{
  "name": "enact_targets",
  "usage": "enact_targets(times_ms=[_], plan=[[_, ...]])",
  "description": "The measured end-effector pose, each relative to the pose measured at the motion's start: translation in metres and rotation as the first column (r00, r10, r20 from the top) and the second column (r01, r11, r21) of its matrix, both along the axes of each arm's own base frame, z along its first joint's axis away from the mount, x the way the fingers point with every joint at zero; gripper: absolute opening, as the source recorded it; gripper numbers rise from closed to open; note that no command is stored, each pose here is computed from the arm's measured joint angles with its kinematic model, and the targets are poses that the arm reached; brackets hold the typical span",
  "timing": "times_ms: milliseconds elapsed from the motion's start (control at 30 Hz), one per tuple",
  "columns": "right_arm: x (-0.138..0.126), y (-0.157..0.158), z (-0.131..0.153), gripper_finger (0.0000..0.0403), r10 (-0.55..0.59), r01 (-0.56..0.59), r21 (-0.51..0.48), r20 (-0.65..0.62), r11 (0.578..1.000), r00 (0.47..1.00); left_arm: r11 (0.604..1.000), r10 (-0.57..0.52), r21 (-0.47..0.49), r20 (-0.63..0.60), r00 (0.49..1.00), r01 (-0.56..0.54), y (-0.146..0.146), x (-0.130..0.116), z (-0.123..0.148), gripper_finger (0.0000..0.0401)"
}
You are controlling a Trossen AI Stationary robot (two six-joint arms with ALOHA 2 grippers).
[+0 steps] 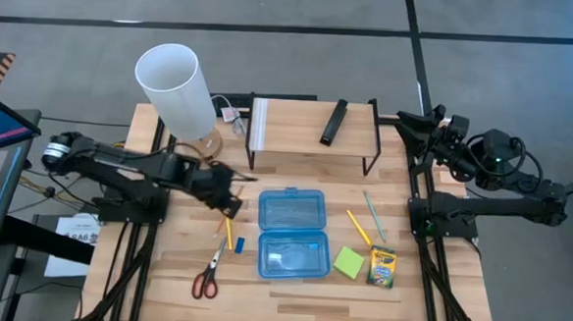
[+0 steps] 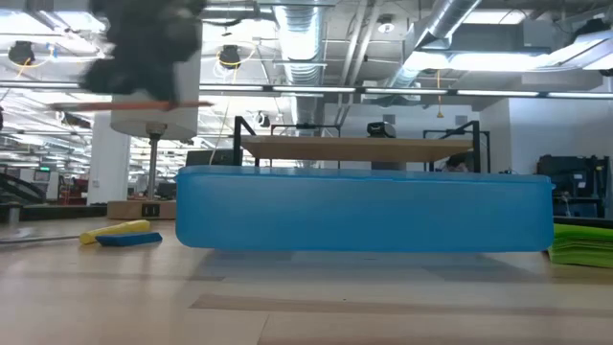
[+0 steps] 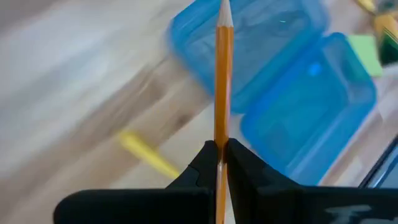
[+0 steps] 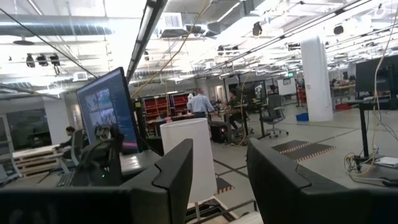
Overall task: Pack school essentials
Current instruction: Put the left orange pencil into the blue supply box
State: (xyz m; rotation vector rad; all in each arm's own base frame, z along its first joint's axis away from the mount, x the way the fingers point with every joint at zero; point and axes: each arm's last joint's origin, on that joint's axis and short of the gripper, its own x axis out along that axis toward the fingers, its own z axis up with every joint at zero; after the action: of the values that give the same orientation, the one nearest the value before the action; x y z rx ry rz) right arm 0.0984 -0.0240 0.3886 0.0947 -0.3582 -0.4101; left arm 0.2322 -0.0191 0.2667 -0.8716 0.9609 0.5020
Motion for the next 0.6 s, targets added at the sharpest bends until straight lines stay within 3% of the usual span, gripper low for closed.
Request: enact_targets(times_ms=[133, 333, 433, 600], plan=[[0.000, 0.000, 0.000, 0.0173, -0.001, 0.001, -0.001, -0.001, 1.000, 1.000, 0.969, -0.231, 0.091, 0.007, 0.973, 0.229, 0.003, 0.048, 0.013, 0.0000], [0.000, 0.000, 0.000, 0.0173, -0.001, 0.001, -0.001, -0.002, 1.000, 1.000, 0.846, -0.508, 0.178, -0.019, 0.861, 0.503, -0.001, 0.119, 0.013, 0.0000], [0.000, 0.000, 0.000, 0.0173, 0.000, 0.000, -0.001, -0.002, 1.000, 1.000, 0.774, -0.611, 0.192, -0.020, 0.791, 0.603, -0.004, 0.148, 0.007, 0.0000], [0.000, 0.000, 0.000, 0.0173, 0.000, 0.000, -0.001, -0.001, 1.000, 1.000, 0.687, -0.718, 0.147, -0.014, 0.696, 0.712, -0.008, 0.181, -0.010, 0.0000]])
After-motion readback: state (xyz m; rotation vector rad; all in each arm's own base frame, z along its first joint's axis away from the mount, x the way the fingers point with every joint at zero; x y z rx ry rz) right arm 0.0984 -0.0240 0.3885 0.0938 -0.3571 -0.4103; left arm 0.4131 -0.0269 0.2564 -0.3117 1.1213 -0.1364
